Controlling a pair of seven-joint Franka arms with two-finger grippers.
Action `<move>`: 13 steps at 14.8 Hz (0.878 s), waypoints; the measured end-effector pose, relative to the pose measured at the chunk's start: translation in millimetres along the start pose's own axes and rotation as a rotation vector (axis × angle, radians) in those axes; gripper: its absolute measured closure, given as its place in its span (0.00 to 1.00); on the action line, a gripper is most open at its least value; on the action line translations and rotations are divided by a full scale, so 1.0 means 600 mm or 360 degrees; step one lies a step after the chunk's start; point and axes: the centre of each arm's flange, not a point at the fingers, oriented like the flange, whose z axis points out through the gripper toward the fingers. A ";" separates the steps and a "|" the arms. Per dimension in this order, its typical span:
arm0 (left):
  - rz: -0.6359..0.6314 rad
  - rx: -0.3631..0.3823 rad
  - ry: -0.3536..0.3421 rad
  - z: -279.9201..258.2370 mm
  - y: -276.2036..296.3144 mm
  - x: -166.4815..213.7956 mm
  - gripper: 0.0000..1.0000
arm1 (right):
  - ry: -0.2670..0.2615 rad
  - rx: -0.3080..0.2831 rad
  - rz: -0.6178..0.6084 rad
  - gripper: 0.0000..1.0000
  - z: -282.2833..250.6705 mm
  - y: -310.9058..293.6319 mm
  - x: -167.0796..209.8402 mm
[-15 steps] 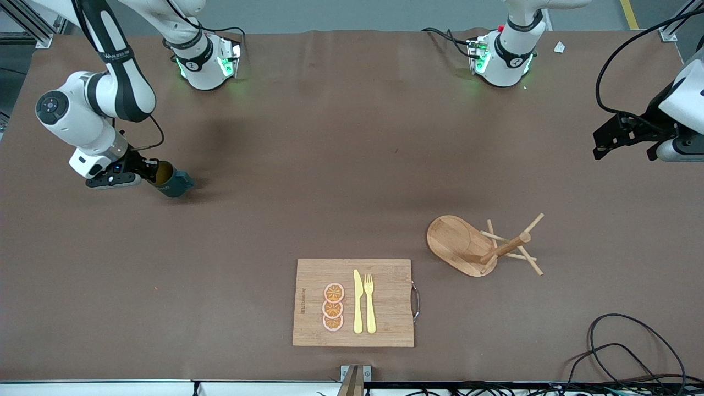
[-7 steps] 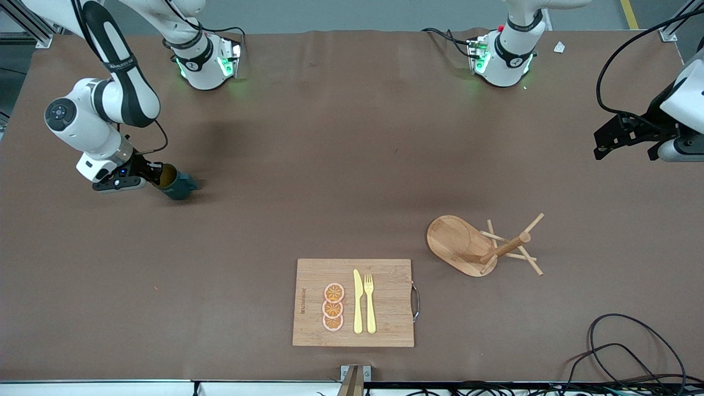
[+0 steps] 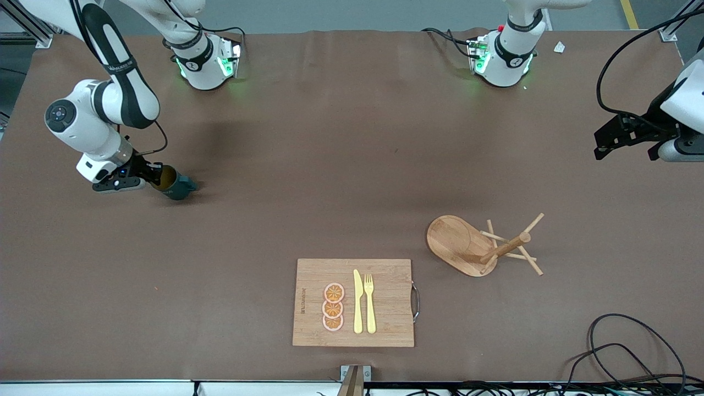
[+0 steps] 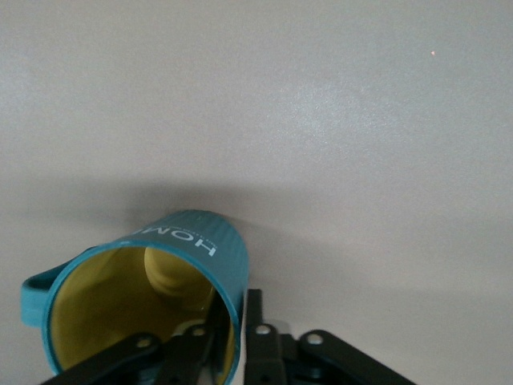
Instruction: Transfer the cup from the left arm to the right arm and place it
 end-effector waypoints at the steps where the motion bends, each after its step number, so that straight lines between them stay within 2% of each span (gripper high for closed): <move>1: 0.0000 0.0000 0.0001 0.000 0.000 0.000 0.00 | 0.0000 0.0000 0.0002 0.69 0.000 0.001 0.000; 6: 0.0000 0.0000 0.0004 0.000 0.000 0.001 0.00 | -0.0006 0.0002 0.0012 0.25 0.000 0.016 -0.005; 8: 0.0000 0.0000 0.0004 0.000 0.000 0.001 0.00 | -0.0041 0.0014 0.0005 0.03 0.000 0.018 -0.006; 11: 0.0000 0.0000 0.0003 0.000 0.000 0.001 0.00 | -0.0140 0.0050 0.0004 0.00 -0.016 0.022 0.006; 13: 0.0000 0.0000 0.0003 0.001 0.000 0.001 0.00 | -0.0176 0.0065 0.0007 0.00 -0.052 0.032 0.034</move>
